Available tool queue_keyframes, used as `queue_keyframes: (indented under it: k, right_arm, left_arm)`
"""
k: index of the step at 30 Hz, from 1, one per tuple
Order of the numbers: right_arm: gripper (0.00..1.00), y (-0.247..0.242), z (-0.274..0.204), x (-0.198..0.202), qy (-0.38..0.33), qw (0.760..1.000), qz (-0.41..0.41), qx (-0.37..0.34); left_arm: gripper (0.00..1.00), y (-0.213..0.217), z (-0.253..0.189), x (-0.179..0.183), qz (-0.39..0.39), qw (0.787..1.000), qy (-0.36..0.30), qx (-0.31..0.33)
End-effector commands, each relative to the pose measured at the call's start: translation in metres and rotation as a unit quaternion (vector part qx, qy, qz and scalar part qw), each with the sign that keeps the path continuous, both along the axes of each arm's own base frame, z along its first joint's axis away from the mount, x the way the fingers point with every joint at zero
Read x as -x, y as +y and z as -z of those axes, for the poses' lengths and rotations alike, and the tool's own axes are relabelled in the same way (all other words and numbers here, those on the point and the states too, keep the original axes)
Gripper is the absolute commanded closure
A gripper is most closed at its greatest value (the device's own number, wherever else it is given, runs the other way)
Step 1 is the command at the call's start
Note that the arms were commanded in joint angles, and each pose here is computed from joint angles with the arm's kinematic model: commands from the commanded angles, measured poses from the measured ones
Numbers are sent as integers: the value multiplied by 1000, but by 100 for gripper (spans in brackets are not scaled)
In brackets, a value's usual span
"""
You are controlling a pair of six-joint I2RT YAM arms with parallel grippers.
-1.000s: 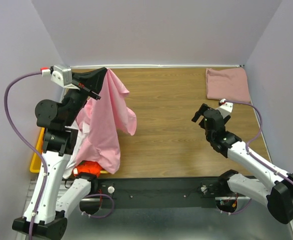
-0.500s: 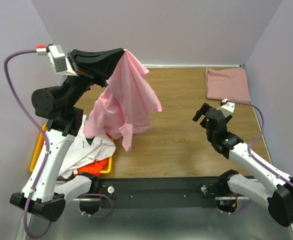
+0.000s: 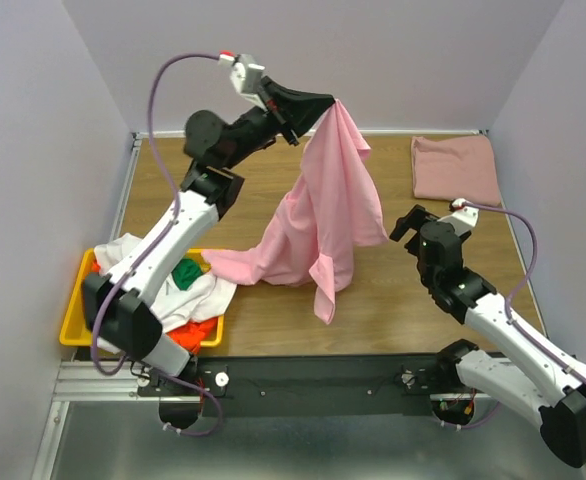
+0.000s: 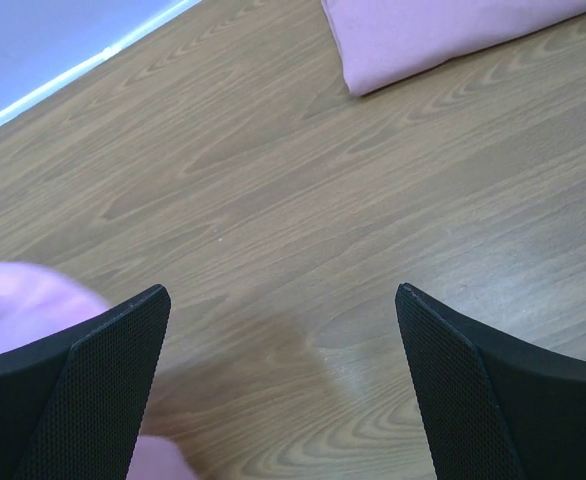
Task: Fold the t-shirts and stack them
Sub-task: Move the tshirt to the center of the board, then flatten the tshirt out
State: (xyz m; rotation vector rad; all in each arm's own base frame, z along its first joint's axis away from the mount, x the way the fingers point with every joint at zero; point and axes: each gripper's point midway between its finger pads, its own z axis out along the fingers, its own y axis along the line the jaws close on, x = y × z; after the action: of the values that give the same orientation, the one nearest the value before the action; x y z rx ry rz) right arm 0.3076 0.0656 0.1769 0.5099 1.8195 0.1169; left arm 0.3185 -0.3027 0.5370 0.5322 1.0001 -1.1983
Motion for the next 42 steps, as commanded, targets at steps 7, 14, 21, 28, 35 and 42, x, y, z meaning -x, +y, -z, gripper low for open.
queue_keyframes:
  k: [7, 14, 21, 28, 35, 42]
  right_arm:
    - [0, -7, 6, 16, 16, 1000, -8, 6]
    - [0, -8, 21, 18, 41, 999, -14, 24]
    - [1, 8, 43, 11, 88, 995, -46, 29]
    - [2, 25, 63, 5, 114, 990, -77, 19]
    - [2, 42, 70, -4, 132, 986, -101, 4]
    - [2, 44, 73, -1, 136, 985, -106, -1]
  left_arm:
    - [12, -62, 168, -183, -106, 967, 177, -147]
    - [10, -43, 241, -157, -156, 945, 231, -174]
    - [17, -5, 306, -88, -218, 908, 286, -215]
    - [22, 3, 354, -4, -184, 892, 346, -224]
    - [22, -15, 388, 40, -150, 878, 384, -243]
    - [22, -13, 409, 47, -150, 868, 412, -231]
